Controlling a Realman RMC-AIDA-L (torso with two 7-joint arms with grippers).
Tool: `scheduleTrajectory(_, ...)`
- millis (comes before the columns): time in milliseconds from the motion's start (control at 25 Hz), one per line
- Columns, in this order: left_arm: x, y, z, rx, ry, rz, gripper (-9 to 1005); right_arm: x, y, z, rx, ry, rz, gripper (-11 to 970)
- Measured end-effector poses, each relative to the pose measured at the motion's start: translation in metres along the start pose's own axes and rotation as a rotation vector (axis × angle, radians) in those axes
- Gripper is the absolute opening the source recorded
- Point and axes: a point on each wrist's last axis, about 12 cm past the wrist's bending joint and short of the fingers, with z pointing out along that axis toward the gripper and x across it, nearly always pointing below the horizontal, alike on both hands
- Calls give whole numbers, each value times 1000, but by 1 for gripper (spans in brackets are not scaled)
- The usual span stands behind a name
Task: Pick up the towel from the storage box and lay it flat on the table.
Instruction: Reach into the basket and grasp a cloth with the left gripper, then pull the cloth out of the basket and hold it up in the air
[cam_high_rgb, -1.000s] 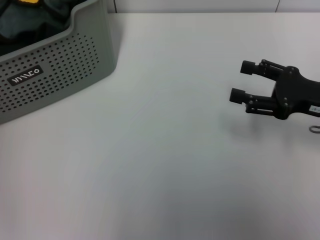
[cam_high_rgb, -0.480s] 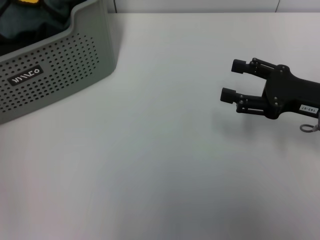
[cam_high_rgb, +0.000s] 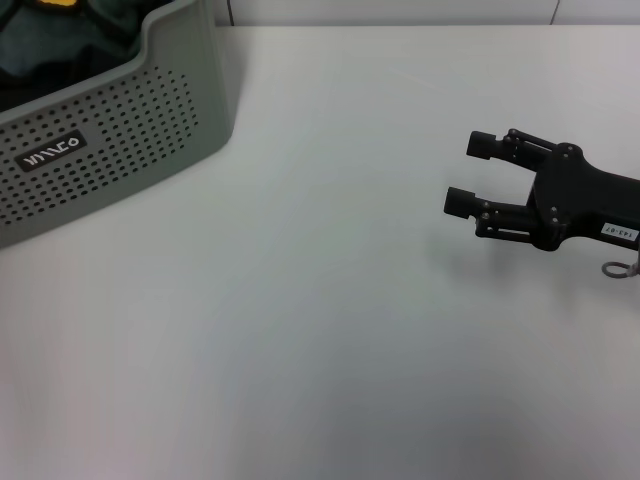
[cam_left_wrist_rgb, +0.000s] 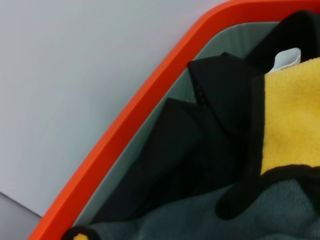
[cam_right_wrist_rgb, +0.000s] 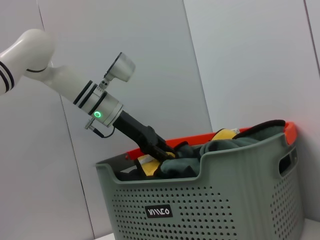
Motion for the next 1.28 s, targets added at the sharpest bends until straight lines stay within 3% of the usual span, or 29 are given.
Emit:
scheduleTrajectory(480,-1,-9,2,32,10,9,226,2,1,-2,8,-2,5,860)
scheduleTrajectory(600,-5,-9,-5,19,-35,0,160,1,0,-3,17,-10,5,860)
scheduleTrajectory(720,-11,-3,-26,-23,-137,-28,98,2,1,-4,25,-16,-6,859)
scheduleTrajectory(880,-15,5,-69,-50,-378,-103,24,0,0,-5,42,-41,-30,859)
scheduleTrajectory(1040,-10,1,-105,13,-652,-152,24,-3,0,-2,52,-73,-75,859)
scheduleTrajectory(1120,-4,-4,-127,80,-849,-182,25,-4,1,3,45,-88,-112,859)
scheduleTrajectory(1280,-1,-11,-135,137,-940,-177,25,-8,3,8,21,-110,-152,859)
